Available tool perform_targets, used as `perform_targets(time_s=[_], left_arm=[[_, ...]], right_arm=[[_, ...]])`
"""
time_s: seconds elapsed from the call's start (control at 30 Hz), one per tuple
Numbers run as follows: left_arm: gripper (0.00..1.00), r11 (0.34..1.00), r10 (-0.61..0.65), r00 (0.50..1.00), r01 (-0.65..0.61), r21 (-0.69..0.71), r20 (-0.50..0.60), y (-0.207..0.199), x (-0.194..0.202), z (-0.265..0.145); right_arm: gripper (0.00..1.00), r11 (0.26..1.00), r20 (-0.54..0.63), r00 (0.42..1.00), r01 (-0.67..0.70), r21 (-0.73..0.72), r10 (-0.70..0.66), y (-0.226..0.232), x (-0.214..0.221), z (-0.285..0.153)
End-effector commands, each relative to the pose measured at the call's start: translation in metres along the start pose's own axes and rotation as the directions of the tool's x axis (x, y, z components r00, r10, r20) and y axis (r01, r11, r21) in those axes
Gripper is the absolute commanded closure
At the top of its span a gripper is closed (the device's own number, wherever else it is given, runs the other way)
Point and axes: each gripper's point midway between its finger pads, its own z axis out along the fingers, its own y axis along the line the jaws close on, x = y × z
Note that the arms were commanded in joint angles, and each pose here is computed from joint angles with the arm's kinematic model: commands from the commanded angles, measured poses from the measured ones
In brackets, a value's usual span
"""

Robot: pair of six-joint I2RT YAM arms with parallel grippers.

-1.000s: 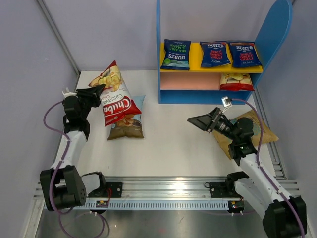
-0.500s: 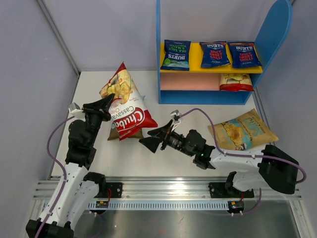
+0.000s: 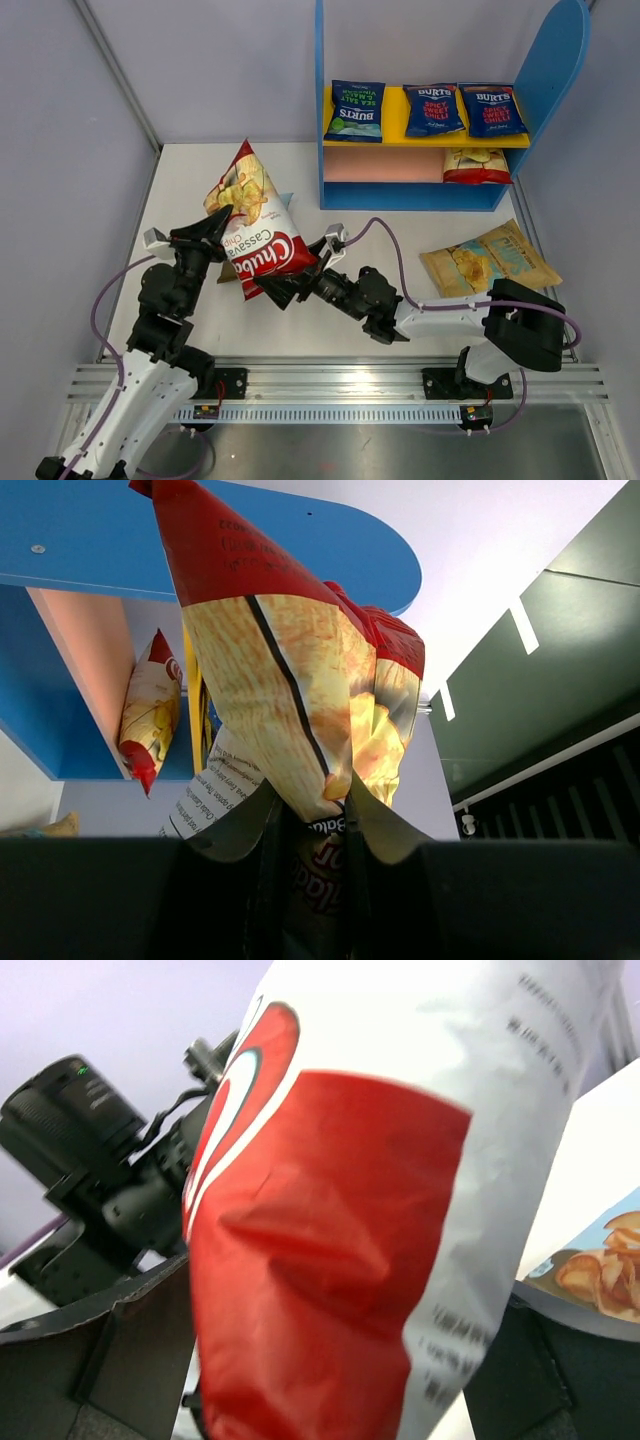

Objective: Place and organize the chips bags onto the shelf

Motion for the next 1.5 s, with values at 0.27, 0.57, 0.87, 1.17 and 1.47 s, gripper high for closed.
perform_targets(time_s=[0.27,0.57,0.87,1.17,1.47], left_arm=[[0.96,1.000,-0.006,0.996,0.005,-0.013,-0.090,0.001,0.022,-0.022],[0.88,0.998,0.041,0.987,-0.048,-0.040,-0.156,0.021,0.031,-0.032],[0.18,0.978,0.208,0.970,-0.207,0.025,-0.125,0.011,0.024,-0.040],[0.01,0.839,0.538,0.841,-0.528,-0.128,0.055,0.005,-0.023,-0.054],[0.01,0.519,0.847,0.530,-0.836,-0.181,-0.021,-0.010,-0.040,-0.075]], right_arm=[[0.01,0.995,0.296,0.954,0.029,0.092,-0.055,0.007,-0.084,0.018],[0.21,1.000,0.230,0.973,0.023,0.015,-0.026,0.018,-0.089,0.010],[0.55,0.997,0.125,0.992,-0.004,-0.078,0.013,0.019,-0.083,-0.009],[0.59,0.989,0.060,0.988,-0.143,0.037,0.140,-0.019,-0.069,-0.049],[0.63,0.927,0.164,0.960,-0.266,0.266,0.228,-0.085,-0.066,-0.125]])
